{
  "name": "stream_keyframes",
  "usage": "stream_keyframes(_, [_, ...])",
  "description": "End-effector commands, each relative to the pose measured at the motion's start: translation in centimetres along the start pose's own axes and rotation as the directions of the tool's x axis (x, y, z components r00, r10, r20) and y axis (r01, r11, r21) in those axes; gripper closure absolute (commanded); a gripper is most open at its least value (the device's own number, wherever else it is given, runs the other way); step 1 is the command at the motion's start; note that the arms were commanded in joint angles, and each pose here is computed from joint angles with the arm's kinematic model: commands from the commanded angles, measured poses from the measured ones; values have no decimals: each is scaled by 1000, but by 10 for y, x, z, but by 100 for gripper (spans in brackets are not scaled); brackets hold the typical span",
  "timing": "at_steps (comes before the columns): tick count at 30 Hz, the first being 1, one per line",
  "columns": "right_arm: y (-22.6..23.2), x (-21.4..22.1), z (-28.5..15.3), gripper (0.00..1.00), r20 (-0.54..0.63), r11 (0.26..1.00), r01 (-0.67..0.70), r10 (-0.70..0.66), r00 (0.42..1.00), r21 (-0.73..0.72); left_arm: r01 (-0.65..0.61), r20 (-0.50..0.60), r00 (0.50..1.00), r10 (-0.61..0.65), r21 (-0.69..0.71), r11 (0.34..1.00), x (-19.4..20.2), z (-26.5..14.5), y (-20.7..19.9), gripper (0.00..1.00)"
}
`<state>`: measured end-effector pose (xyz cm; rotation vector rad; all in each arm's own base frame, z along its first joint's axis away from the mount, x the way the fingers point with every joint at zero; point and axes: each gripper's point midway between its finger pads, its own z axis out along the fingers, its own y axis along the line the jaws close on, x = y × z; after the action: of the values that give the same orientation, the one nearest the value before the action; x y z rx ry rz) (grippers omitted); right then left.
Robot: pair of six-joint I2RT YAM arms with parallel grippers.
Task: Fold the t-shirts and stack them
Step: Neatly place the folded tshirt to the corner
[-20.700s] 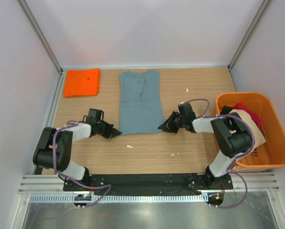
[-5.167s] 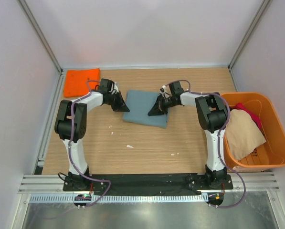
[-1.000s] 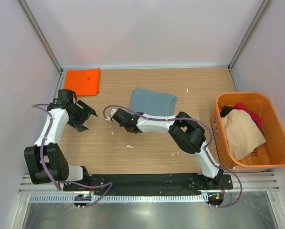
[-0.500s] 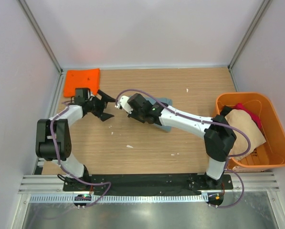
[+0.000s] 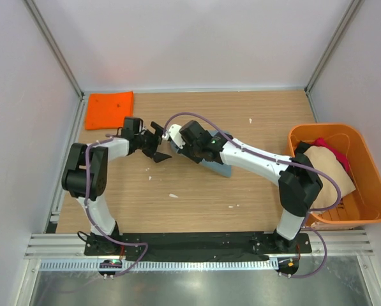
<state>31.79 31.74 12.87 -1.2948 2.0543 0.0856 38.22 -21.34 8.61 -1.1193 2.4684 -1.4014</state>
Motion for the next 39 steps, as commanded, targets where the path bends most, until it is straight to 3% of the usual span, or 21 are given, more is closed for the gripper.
stream_keyframes(1, [-12, -27, -26, 98, 111, 999, -42, 40, 993, 19, -16, -7, 1000, 17, 19, 1000, 1, 19, -16, 0])
stream_keyframes(9, [-12, -32, -34, 98, 144, 997, -77, 76, 987, -1, -8, 6, 1000, 9, -33, 999, -14, 59, -7, 11])
stream_keyframes(11, [-12, -34, -37, 96, 151, 996, -87, 87, 985, -5, -26, -4, 1000, 26, -20, 999, -19, 66, -11, 21])
stream_keyframes(12, [-11, -34, -39, 89, 155, 995, -95, 95, 983, -7, -41, -5, 999, 41, -6, 999, -20, 68, -15, 27])
stream_keyframes(14, [-13, -33, -42, 74, 149, 991, -134, 132, 980, 2, -110, 6, 994, 110, 7, 994, -24, 69, -20, 57])
stream_keyframes(15, [-16, -29, -46, 53, 144, 987, -160, 157, 977, 10, -142, 17, 990, 142, 19, 990, -28, 67, -27, 68])
stream_keyframes(16, [-21, -26, -51, 45, 146, 974, -224, 219, 965, 24, -177, 26, 984, 177, 30, 984, -30, 63, -34, 94])
stream_keyframes(17, [-31, -20, -55, 39, 148, 961, -273, 264, 953, 42, -254, 37, 967, 252, 29, 967, -32, 61, -37, 100])
stream_keyframes(18, [-34, -15, -65, 31, 162, 940, -340, 329, 930, 42, -272, 43, 962, 271, 1, 962, -35, 56, -41, 100])
stream_keyframes(21, [-44, 9, -78, 25, 158, 902, -429, 417, 895, 54, -419, 89, 903, 420, -38, 907, -42, 41, -61, 100])
stream_keyframes(25, [-46, 29, -100, 23, 180, 863, -504, 489, 854, 45, -537, 153, 817, 555, -148, 831, -59, 22, -80, 100])
stream_keyframes(26, [-47, 28, -110, 23, 207, 857, -514, 496, 844, 40, -582, 183, 776, 603, -161, 797, -65, 14, -103, 100])
stream_keyframes(28, [-43, 35, -112, 22, 209, 847, -530, 514, 832, 24, -608, 145, 735, 663, -293, 738, -78, 8, -89, 100])
stream_keyframes(29, [-44, 36, -118, 22, 225, 845, -535, 517, 826, 21, -637, 173, 693, 700, -308, 706, -84, -2, -113, 100])
stream_keyframes(30, [-41, 40, -117, 22, 222, 840, -542, 525, 821, 15, -615, 120, 707, 697, -382, 690, -88, -3, -96, 100])
stream_keyframes(32, [-40, 42, -122, 22, 231, 834, -551, 534, 813, 11, -661, 140, 607, 783, -459, 594, -105, -22, -121, 100])
stream_keyframes(33, [-38, 47, -121, 22, 223, 833, -552, 537, 814, 10, -662, 104, 595, 797, -500, 559, -107, -30, -116, 100])
stream_keyframes(35, [-35, 51, -122, 21, 218, 833, -553, 540, 813, 2, -690, 105, 486, 868, -564, 455, -122, -47, -138, 100])
stream_keyframes(37, [-32, 57, -122, 21, 212, 834, -552, 540, 815, -3, -685, 68, 442, 894, -618, 386, -130, -59, -138, 100])
stream_keyframes(38, [-34, 60, -122, 21, 212, 832, -555, 542, 813, 2, -690, 66, 376, 924, -646, 326, -136, -72, -151, 100])
stream_keyframes(39, [-33, 65, -120, 21, 202, 830, -558, 545, 814, 7, -673, 70, 363, 929, -670, 313, -143, -81, -152, 100])
